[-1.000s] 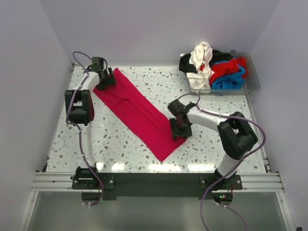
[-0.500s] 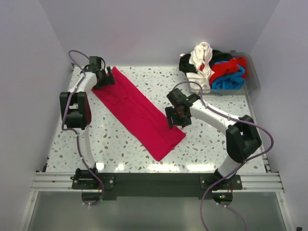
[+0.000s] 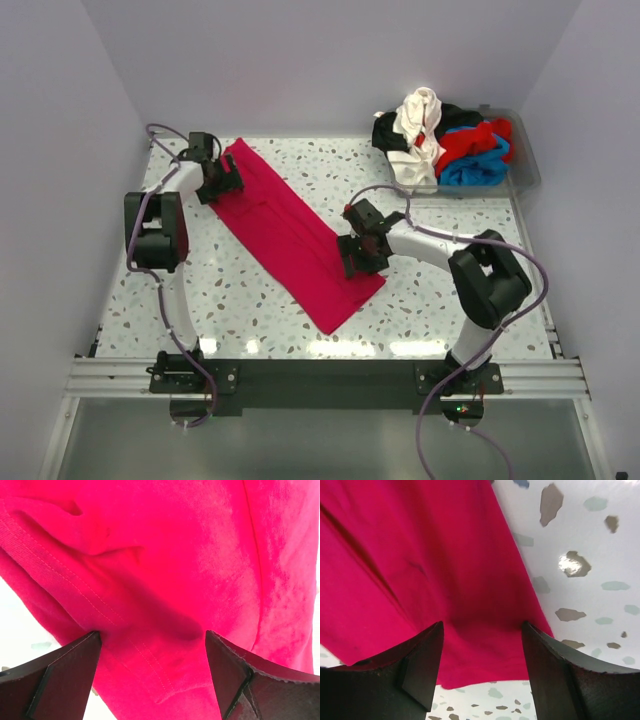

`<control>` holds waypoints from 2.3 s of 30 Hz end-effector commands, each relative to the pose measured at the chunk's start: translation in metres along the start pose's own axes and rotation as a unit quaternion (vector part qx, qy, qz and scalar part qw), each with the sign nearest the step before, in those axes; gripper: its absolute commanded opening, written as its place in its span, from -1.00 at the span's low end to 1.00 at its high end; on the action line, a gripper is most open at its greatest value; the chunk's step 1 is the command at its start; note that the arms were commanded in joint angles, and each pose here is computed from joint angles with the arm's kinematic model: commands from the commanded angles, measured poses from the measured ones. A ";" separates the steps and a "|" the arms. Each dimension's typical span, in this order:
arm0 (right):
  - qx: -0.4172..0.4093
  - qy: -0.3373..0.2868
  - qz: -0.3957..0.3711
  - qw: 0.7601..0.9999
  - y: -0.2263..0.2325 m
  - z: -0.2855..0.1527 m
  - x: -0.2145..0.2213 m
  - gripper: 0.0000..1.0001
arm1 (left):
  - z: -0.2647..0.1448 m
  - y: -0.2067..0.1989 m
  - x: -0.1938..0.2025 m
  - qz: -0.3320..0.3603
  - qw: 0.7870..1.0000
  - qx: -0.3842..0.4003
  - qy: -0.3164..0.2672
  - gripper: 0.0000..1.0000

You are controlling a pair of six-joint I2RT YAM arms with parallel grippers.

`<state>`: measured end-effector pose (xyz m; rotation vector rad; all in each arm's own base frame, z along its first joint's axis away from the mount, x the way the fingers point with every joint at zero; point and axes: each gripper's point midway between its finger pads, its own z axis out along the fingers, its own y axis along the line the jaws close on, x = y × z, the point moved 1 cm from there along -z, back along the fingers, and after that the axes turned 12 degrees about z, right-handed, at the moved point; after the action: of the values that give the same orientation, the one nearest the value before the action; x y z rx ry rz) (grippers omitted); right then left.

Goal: Fold and stack the t-shirts
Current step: Fold the tshirt

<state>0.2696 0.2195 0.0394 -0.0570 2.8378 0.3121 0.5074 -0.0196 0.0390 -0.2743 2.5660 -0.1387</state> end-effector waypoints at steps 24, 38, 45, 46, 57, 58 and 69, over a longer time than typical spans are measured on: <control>-0.077 0.092 0.026 0.992 0.036 0.006 0.041 0.34 | 0.064 0.043 -0.037 0.028 0.998 -0.058 0.005 0.82; 0.001 0.023 -0.014 1.000 0.021 -0.036 -0.003 0.41 | -0.080 0.006 -0.093 0.082 0.986 -0.053 -0.135 0.97; 0.014 0.017 -0.006 1.000 -0.005 -0.044 -0.009 0.43 | -0.141 -0.034 0.003 0.121 0.985 -0.020 -0.120 1.00; 0.011 0.025 -0.005 1.000 -0.007 -0.043 -0.005 0.42 | -0.159 -0.045 0.012 0.121 0.984 0.001 -0.128 1.00; -0.027 0.046 0.008 0.999 -0.006 -0.030 0.018 0.19 | -0.185 -0.060 0.165 0.096 0.993 0.068 -0.017 1.00; -0.029 0.047 0.008 0.998 -0.006 -0.030 0.019 0.18 | -0.188 -0.068 0.177 0.101 0.991 0.086 -0.007 1.00; -0.054 0.066 0.013 0.996 0.004 -0.008 0.022 0.00 | -0.198 -0.069 0.212 0.104 0.990 0.096 0.024 1.00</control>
<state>0.2440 0.2108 0.0441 -0.0598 2.9603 0.4165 0.2413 -0.1215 0.0991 0.1067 2.6050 -0.2703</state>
